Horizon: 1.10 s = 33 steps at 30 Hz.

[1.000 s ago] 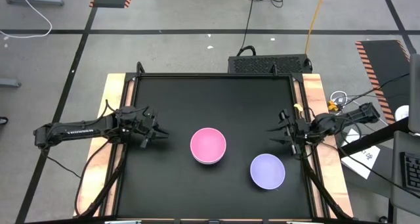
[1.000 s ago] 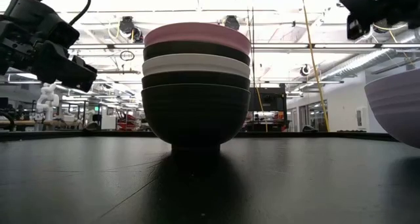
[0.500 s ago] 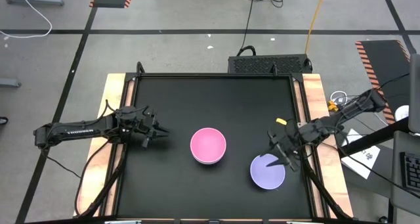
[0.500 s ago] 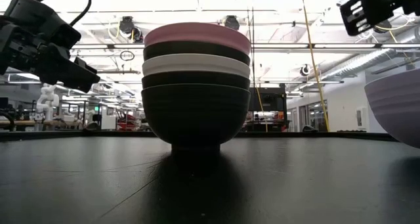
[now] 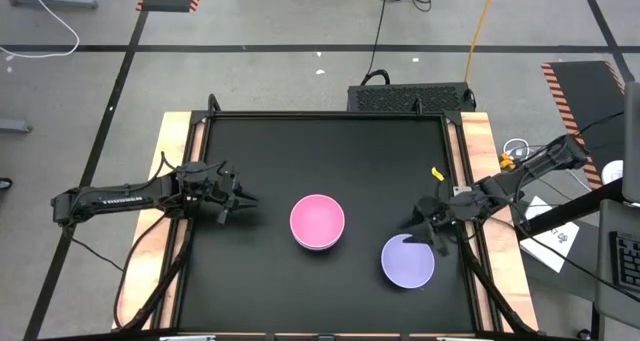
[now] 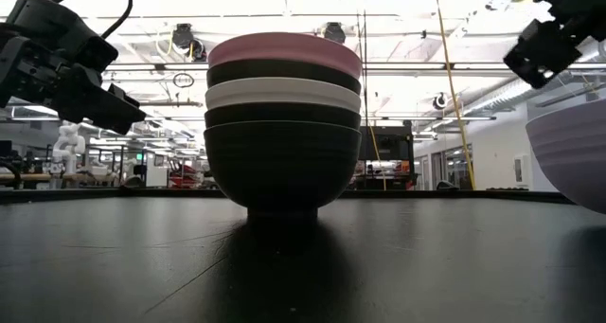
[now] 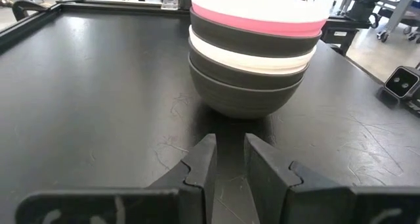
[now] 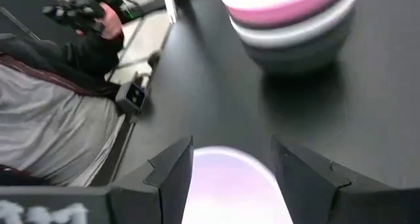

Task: Nest bowls inside each other
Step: Stack the light purple bowl on top of the stacked pink bowl

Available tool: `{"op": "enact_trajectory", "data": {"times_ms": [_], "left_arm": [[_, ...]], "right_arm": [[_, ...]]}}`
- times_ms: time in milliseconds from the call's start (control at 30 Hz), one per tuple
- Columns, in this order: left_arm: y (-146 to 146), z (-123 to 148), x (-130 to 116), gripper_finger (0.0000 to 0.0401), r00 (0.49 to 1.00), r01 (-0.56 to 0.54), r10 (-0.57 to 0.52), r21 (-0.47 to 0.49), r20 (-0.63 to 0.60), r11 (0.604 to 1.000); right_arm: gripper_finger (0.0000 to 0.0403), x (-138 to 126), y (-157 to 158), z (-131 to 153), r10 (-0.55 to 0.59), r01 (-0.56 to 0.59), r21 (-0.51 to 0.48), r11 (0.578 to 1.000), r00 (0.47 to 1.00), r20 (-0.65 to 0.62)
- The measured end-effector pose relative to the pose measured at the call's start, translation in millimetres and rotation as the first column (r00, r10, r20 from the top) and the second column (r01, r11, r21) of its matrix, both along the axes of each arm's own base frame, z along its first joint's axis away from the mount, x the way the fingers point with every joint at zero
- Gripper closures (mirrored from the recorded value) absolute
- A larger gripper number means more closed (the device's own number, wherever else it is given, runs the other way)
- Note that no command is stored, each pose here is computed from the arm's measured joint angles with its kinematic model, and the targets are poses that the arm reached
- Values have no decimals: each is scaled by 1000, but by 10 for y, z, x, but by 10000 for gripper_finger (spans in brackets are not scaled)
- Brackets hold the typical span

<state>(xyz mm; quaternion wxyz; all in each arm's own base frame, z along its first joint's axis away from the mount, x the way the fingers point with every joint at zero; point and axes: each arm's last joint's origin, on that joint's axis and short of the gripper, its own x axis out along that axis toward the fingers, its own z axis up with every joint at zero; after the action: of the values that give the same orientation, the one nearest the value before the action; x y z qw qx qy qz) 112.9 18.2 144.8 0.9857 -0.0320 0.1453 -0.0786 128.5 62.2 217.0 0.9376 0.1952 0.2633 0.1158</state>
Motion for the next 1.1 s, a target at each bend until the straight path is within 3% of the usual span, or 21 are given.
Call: {"op": "enact_trajectory", "data": {"times_ms": [233, 433, 667, 1100], "left_arm": [[0, 0, 0, 320, 1000, 0, 0, -1, 0, 1000], [0, 0, 0, 320, 1000, 0, 0, -2, 0, 1000], [0, 0, 0, 320, 1000, -1, 1, -3, 0, 1000], [0, 1, 0, 320, 1000, 0, 0, 0, 1, 1000]], "right_arm": [[206, -67, -19, 32, -53, 78, 116, 990, 977, -208], [206, -126, -44, -125, -125, 189, 113, 975, 898, -422], [206, -79, -14, -137, -118, 196, 139, 971, 893, -435], [206, 13, 54, -315, -114, 214, 104, 971, 803, -585]]}}
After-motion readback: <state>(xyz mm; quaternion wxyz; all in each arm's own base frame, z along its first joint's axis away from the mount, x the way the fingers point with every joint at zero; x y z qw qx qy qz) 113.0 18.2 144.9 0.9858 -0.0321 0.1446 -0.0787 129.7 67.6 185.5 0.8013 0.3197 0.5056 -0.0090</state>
